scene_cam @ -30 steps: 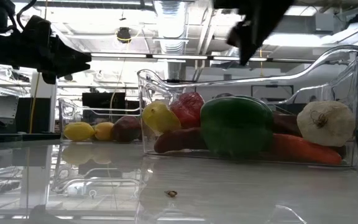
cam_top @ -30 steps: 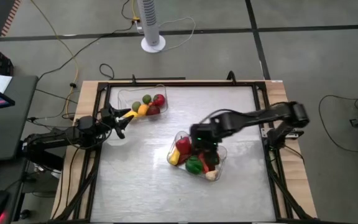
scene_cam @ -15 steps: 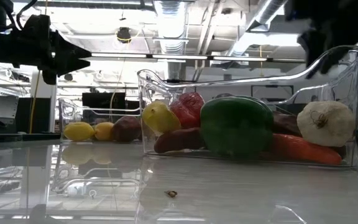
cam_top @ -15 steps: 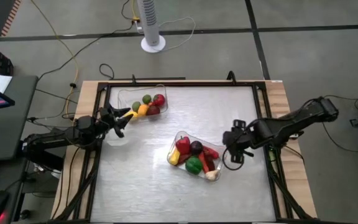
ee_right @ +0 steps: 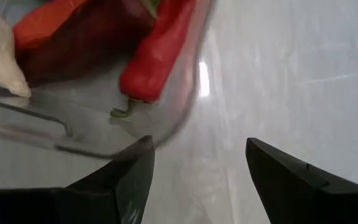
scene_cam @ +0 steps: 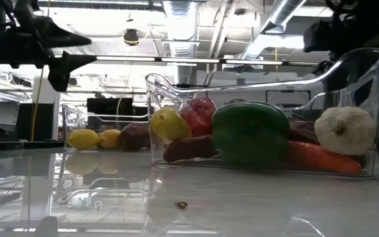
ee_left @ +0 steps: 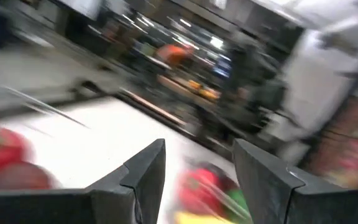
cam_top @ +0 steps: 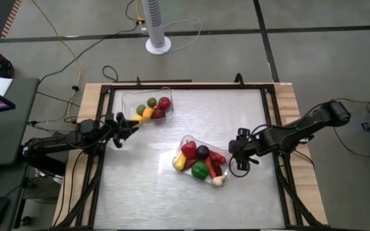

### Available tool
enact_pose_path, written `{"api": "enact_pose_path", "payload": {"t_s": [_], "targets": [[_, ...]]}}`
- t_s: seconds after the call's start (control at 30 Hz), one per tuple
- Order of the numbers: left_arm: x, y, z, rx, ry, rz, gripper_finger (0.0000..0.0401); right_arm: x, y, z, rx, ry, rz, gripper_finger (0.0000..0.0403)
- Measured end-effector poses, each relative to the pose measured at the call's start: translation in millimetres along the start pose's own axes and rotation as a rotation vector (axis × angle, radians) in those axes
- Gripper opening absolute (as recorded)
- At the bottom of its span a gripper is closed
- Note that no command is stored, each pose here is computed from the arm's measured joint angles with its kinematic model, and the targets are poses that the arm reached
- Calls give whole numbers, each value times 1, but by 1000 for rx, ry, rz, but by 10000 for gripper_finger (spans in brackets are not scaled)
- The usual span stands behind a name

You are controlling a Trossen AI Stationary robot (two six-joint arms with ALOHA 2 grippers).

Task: Sort produce into baskets
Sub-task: Adjust the bottom transparent bin

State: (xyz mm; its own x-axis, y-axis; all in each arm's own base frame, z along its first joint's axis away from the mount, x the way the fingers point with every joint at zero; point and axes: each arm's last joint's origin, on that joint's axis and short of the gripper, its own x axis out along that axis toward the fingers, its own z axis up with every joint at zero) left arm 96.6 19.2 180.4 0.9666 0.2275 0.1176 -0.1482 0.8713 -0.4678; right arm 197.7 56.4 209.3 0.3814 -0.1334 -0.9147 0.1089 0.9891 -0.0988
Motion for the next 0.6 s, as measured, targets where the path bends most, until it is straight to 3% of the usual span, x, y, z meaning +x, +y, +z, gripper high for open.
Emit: {"api": "enact_pose_path", "payload": {"t_s": [0.13, 0.27, 0.6], "targets": [[2, -5, -7, -70, 118, -121, 174, 12, 9, 9, -14, -27, 44, 279], [7, -9, -15, -57, 175, -87, 174, 26, 21, 21, -35, -93, 94, 279], [40, -51, 16, 167, 288, -35, 174, 63, 42, 41, -26, -187, 200, 279]]}}
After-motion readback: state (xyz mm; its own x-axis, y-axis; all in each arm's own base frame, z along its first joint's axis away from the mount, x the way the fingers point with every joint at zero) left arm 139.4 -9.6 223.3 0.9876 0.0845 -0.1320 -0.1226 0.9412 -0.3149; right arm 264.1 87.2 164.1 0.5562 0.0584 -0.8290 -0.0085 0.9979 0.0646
